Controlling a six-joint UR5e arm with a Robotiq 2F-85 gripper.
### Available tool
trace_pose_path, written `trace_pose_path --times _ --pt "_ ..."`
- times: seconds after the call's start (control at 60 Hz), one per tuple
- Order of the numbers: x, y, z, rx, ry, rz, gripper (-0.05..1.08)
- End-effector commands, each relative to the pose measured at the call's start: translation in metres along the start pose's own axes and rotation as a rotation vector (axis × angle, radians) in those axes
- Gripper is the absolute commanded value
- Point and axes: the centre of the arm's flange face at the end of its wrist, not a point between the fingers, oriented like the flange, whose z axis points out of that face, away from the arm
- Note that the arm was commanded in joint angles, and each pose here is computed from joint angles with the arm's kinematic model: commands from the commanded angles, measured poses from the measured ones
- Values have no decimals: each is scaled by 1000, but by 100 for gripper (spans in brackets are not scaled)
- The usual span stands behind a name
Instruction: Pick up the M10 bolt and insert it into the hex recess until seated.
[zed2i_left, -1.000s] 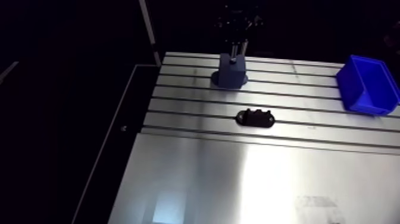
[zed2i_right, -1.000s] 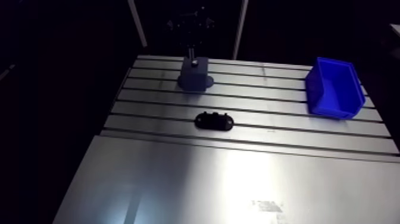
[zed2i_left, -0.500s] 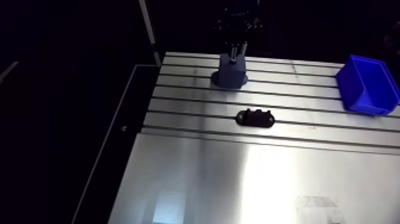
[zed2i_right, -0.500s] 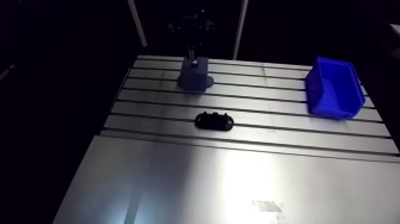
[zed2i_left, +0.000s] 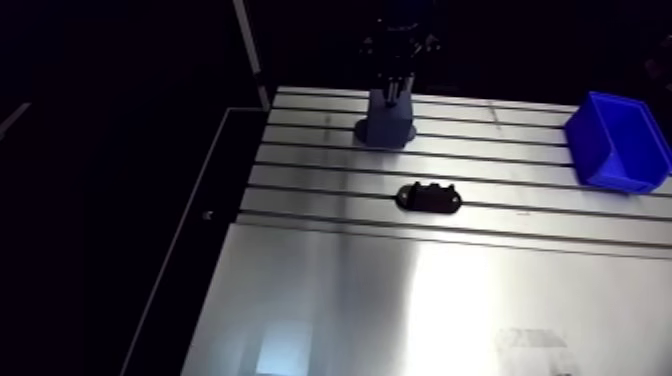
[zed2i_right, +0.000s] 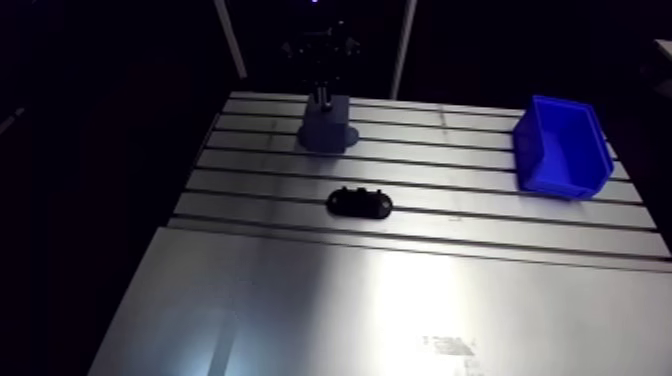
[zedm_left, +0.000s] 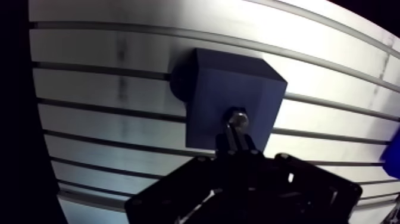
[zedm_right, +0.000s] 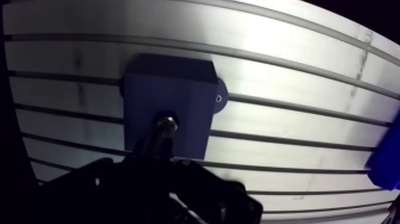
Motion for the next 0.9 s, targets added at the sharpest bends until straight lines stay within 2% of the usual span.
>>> trace_pose_path --times 0.017,0.9 --pt "0 2 3 2 -5 3 106" --pt "1 3 6 1 -8 2 106"
